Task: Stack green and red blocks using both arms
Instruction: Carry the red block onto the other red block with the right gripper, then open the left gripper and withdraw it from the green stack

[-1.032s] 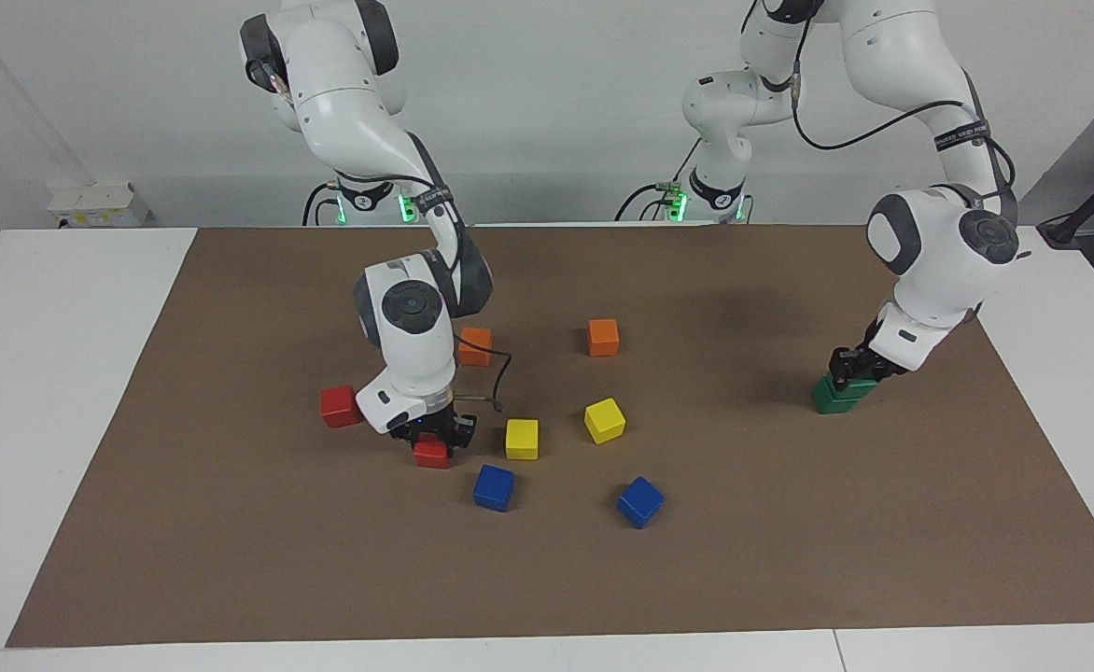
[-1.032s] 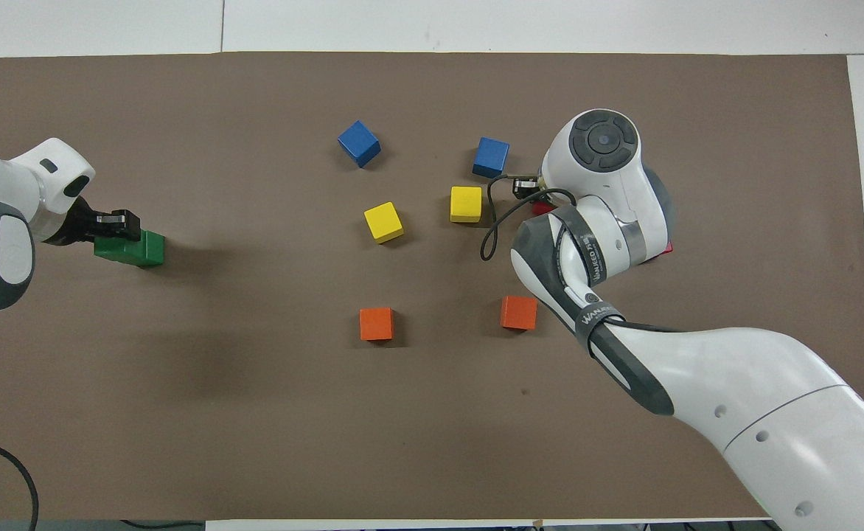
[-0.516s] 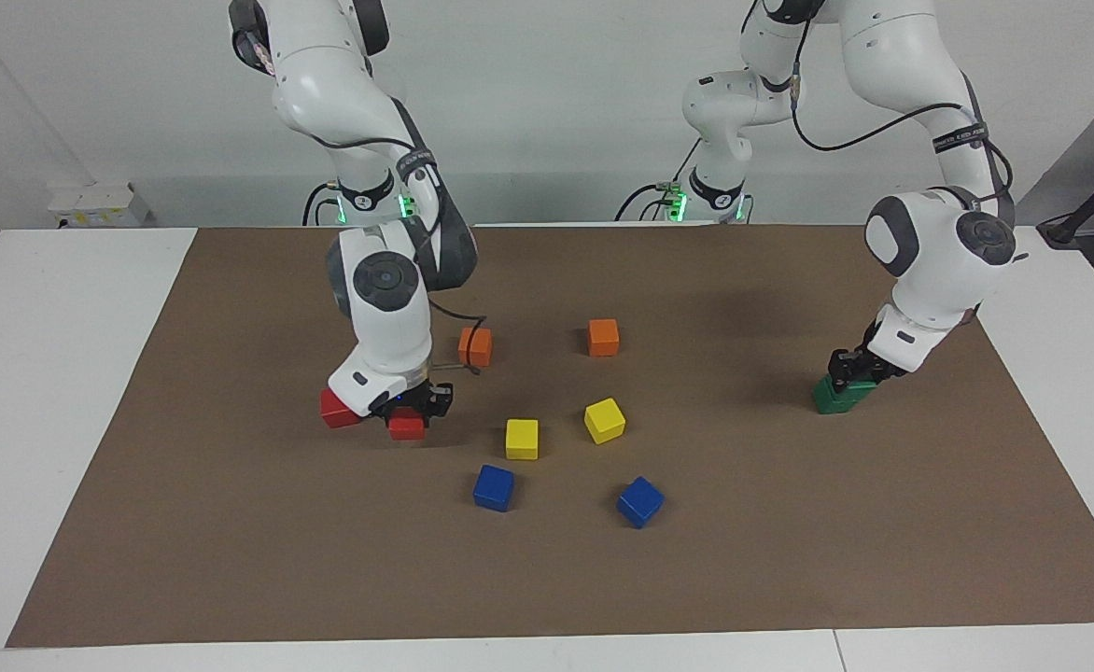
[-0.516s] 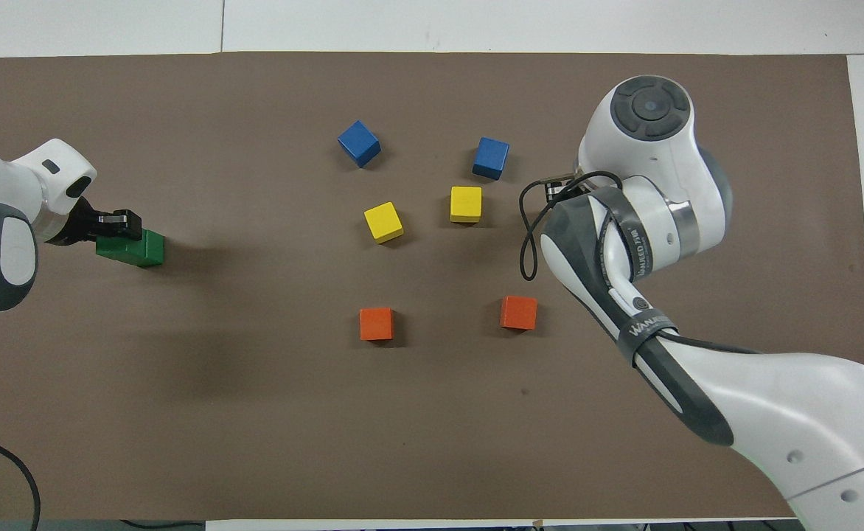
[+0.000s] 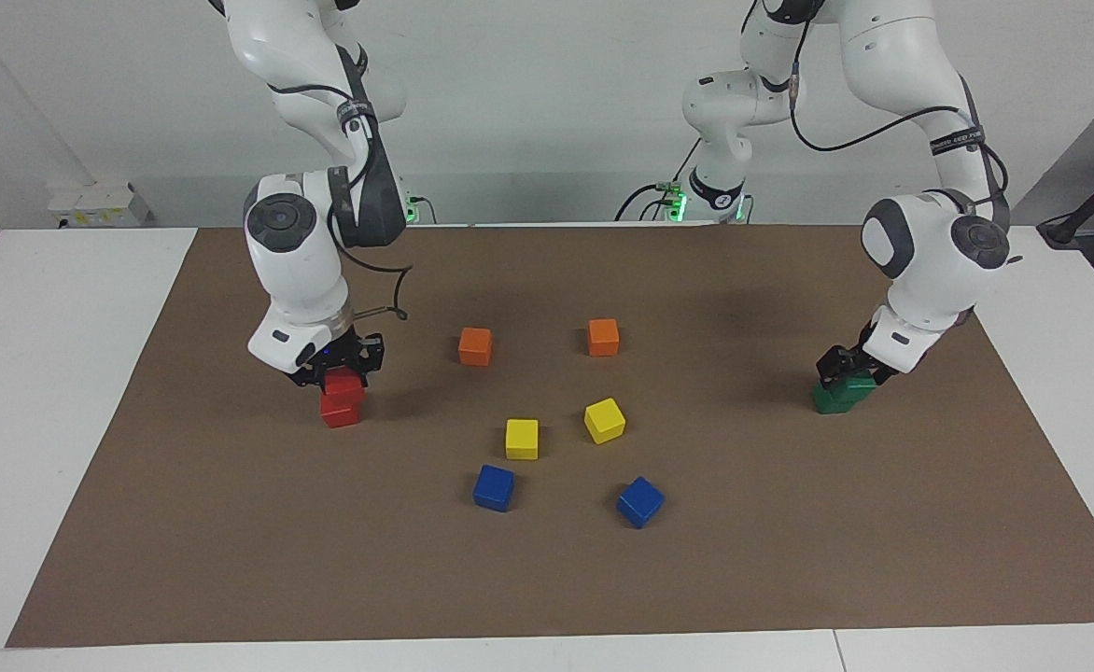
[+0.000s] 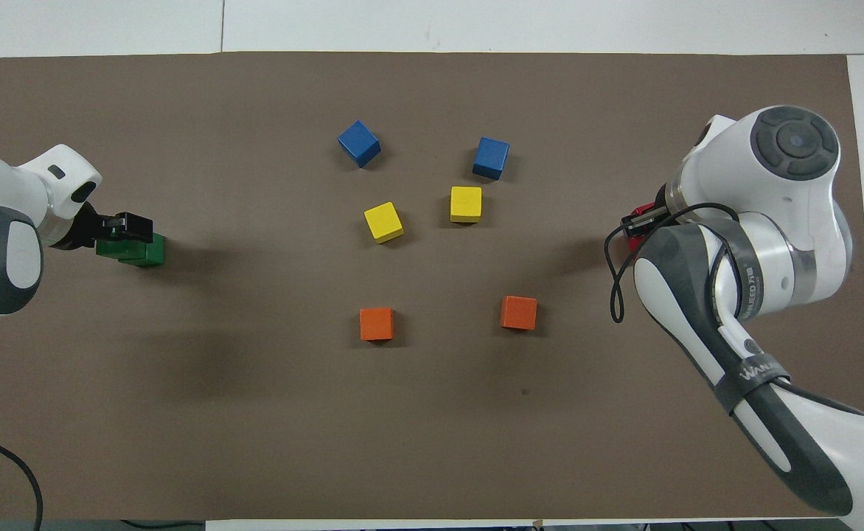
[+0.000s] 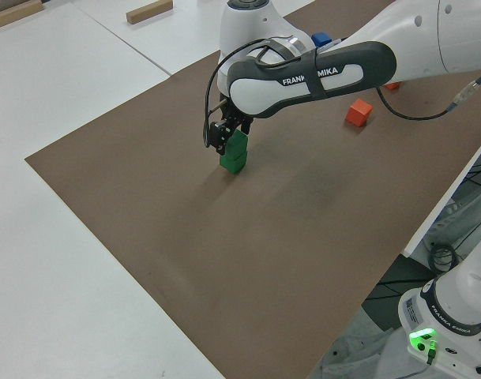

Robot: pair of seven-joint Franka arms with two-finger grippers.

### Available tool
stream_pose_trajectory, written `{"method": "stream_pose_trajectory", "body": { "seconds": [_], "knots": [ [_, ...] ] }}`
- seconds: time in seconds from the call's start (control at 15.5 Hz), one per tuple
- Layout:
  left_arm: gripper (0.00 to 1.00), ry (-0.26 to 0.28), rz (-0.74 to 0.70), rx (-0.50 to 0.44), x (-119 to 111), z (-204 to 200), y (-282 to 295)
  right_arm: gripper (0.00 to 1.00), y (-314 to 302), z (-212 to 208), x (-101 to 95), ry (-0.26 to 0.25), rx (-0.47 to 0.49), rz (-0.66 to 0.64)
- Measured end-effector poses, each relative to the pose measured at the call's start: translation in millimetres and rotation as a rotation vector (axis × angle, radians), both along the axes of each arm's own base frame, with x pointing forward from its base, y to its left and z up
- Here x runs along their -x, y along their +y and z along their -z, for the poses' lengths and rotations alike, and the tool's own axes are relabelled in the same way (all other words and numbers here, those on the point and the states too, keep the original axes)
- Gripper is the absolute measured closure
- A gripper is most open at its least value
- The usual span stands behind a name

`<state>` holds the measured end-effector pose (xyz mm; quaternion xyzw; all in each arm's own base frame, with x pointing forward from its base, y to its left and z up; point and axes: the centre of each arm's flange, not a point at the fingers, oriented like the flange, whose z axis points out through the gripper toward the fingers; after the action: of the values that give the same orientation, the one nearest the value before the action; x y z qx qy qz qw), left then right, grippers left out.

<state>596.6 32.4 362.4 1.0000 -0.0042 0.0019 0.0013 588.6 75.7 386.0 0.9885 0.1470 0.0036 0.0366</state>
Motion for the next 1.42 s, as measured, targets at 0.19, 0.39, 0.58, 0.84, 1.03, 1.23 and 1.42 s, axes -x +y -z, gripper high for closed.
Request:
{"method": "stream_pose_trajectory", "body": {
  "seconds": [0.19,0.39,0.58,0.84,1.03,1.23,1.42],
  "knots": [
    [0.0,0.004,0.003,0.0,0.9,-22.4,-1.6,0.45,-18.7,15.0,16.9,-0.015,-0.005,-0.041],
    [0.0,0.017,-0.004,-0.002,6.6,-70.8,1.9,0.45,-29.7,24.5,24.5,-0.053,-0.011,-0.061],
    [0.0,0.025,-0.006,-0.004,21.4,-118.5,1.8,0.45,-34.1,28.9,28.5,-0.059,-0.012,-0.058],
    [0.0,0.027,-0.007,-0.007,51.5,-171.2,0.1,0.45,-34.6,27.5,27.6,-0.069,-0.04,-0.032],
    [0.0,0.03,-0.008,-0.008,66.7,-192.0,-1.0,0.45,-34.1,24.7,24.8,-0.098,-0.068,-0.004],
    [0.0,0.026,-0.003,-0.008,68.2,-196.2,-3.6,0.45,-40.5,27.0,23.7,-0.1,-0.069,0.014],
    [0.0,0.032,-0.003,-0.008,67.9,-207.9,-3.8,0.45,-48.1,32.9,24.3,-0.091,-0.071,0.054]
  ]
}}
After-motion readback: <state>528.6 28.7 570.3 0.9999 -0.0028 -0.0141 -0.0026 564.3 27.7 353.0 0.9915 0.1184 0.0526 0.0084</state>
